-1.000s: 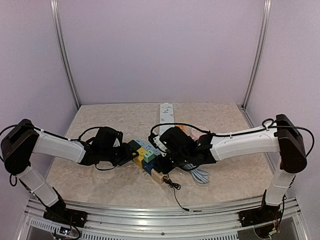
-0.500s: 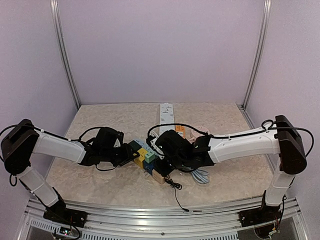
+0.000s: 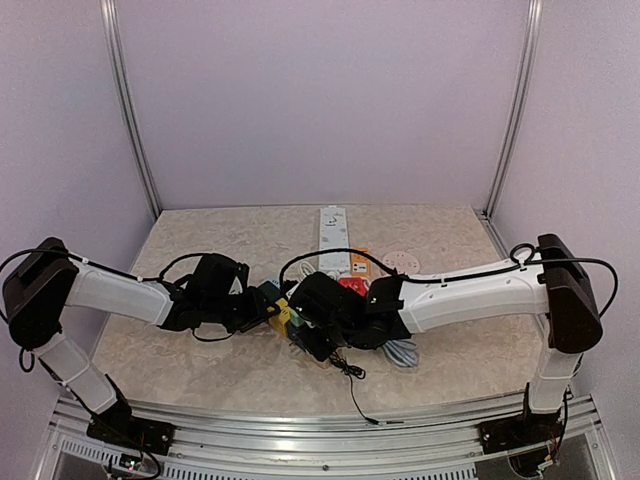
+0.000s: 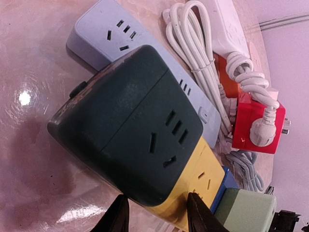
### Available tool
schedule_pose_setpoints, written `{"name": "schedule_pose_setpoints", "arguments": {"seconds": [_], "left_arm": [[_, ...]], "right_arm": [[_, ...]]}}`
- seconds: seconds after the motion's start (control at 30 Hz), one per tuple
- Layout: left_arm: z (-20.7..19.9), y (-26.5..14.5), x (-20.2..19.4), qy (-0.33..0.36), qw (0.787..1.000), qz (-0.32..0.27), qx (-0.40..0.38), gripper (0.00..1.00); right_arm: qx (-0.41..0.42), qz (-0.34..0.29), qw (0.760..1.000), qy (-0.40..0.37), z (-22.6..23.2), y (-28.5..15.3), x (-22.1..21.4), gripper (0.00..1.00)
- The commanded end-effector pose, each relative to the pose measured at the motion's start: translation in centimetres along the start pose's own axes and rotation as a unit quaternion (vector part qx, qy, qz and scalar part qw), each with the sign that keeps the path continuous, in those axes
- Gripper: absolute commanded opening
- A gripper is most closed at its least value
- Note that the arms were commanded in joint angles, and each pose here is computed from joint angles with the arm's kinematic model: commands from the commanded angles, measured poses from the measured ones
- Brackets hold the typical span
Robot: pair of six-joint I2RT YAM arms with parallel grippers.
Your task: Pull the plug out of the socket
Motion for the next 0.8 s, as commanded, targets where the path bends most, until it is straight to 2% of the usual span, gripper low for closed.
{"name": "schedule_pose_setpoints", "arguments": {"seconds": [0.0, 0.4, 0.77], "left_arm": [[2.6, 0.7, -3.1, 0.01, 0.996, 0.065, 0.064, 0.4], [2.6, 0.6, -3.1, 0.012, 0.996, 0.064, 0.065, 0.4], [2.6, 0.5, -3.1, 0.012, 0.996, 0.063, 0.066, 0.4]], "right_arm": [[-0.024, -0.028, 0.999, -0.007, 0.1, -0.5, 1.5, 0.0], [0.059, -0.036, 0.997, 0.045, 0.1, -0.9, 1.7, 0.0], [0.163, -0.039, 0.977, 0.132, -2.2, -1.0, 1.7, 0.0]]}}
Point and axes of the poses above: each gripper's point midway between its finger pads, its own y axis out along the fingers, its own z axis along the line the jaws close on, x = y × z, the point moved 6 cm from there along -y, back along the fingers, and after that the axes turned 7 degrees about y, right-handed, at the moved point
